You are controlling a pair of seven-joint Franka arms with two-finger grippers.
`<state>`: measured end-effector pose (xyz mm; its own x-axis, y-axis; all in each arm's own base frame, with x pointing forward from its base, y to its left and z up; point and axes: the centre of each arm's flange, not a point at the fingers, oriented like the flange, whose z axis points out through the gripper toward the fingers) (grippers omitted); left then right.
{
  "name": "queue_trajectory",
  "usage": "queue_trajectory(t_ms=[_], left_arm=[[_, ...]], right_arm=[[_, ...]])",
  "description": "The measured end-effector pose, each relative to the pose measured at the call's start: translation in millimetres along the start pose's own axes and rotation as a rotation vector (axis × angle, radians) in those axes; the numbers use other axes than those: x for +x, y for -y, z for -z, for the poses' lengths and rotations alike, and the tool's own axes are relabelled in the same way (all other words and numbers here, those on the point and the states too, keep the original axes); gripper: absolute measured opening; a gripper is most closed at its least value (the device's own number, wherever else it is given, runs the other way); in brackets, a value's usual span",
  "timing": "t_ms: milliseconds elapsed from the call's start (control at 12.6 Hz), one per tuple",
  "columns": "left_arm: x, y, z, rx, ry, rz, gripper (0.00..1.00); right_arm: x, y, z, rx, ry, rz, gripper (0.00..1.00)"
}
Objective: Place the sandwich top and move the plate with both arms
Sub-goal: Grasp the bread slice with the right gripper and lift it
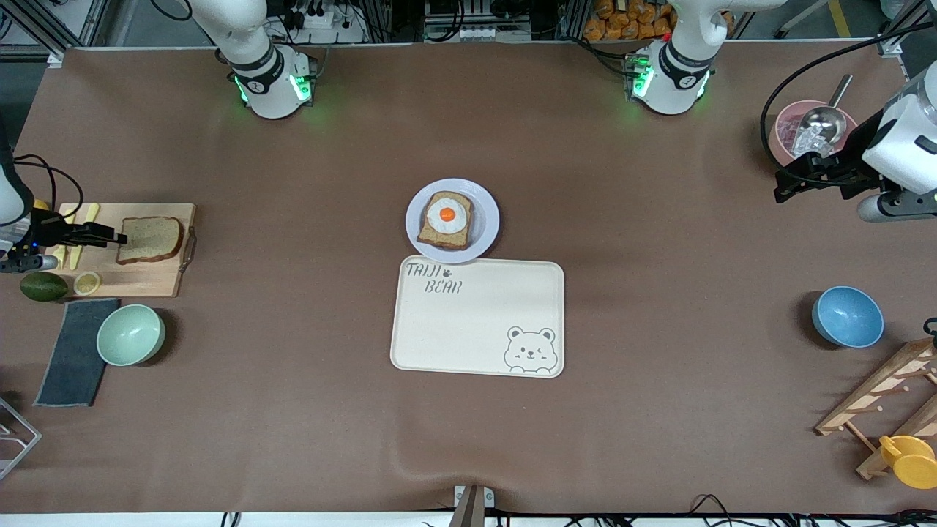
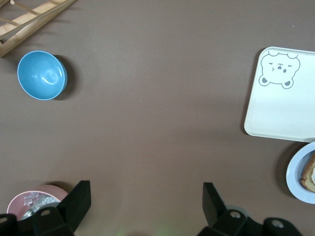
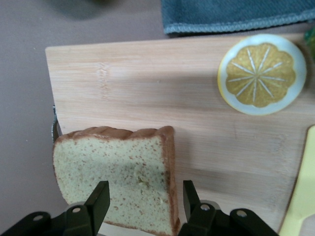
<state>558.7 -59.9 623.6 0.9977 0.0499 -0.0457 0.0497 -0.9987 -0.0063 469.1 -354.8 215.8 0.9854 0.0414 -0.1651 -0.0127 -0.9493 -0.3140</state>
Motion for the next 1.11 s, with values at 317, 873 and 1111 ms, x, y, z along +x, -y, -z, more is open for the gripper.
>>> queue_trajectory(t_ms=[317,873,1111], left_arm=[[0.5,-12.9,-2.7,0.0,-0.002,-0.023,1.0],[4.6,-16.4,-7.2,-0.001,-0.005,-0.028,1.0],[5.5,-16.1,-7.7,-0.001,-0.008,-0.009,1.0]], right_arm=[[-5.3,-9.5,-18.3,0.017,0.006,-0.008,0.65],[-7.5,-11.8,-28.6,0.013,-0.005,0.005,0.18],[-7.5,-11.8,-28.6,0.013,-0.005,0.028,0.15]])
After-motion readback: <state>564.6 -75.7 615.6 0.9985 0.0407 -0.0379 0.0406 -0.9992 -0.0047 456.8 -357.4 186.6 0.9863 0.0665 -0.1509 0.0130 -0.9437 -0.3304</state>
